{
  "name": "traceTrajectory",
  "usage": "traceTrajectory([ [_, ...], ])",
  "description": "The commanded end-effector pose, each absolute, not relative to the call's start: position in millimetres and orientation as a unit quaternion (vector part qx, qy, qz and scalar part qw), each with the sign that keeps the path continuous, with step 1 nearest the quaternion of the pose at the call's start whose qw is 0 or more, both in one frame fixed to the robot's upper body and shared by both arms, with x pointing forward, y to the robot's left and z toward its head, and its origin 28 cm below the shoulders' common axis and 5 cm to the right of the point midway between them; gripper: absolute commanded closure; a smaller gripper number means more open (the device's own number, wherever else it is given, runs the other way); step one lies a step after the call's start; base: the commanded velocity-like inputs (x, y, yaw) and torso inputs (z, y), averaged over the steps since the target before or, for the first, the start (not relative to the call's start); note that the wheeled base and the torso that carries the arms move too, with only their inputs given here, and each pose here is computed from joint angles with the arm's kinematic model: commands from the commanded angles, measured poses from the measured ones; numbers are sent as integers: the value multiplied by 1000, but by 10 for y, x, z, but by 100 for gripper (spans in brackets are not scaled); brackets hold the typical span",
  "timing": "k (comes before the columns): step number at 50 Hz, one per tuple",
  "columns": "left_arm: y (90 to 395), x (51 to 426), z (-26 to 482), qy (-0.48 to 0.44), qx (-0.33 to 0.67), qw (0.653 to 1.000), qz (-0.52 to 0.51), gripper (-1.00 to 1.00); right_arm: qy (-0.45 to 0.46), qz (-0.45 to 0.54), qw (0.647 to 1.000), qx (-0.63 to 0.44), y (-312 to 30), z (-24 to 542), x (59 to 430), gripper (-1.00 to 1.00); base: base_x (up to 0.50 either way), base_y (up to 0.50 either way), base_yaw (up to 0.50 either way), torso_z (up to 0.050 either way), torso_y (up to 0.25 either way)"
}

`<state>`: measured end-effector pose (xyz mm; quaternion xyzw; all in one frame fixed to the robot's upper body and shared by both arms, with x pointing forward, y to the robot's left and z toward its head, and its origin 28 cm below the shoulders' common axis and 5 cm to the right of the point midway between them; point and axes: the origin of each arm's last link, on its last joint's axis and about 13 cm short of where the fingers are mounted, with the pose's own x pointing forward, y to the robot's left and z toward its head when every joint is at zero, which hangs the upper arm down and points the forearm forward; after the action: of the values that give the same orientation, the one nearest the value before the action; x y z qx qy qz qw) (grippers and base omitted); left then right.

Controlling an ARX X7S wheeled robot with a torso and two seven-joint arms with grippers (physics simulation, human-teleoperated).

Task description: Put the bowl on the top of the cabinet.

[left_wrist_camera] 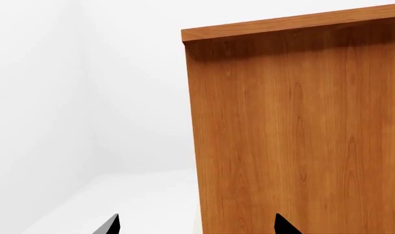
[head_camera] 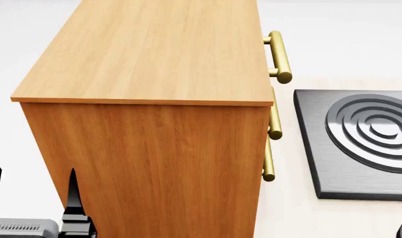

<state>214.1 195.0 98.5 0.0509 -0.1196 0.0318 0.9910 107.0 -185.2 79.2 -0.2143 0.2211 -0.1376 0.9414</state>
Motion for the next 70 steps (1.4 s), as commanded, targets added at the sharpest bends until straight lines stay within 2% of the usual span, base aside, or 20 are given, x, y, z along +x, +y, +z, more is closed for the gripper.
traceTrajectory([
  [1,1949,2139,984,-119,51,991,32,-100,223,-138,941,-213,-1859,777,1073,-100,0,0,0,0,0],
  [70,1951,2143,981,-119,51,991,32,-100,231,-135,940,-212,-1861,725,1096,-100,0,0,0,0,0],
])
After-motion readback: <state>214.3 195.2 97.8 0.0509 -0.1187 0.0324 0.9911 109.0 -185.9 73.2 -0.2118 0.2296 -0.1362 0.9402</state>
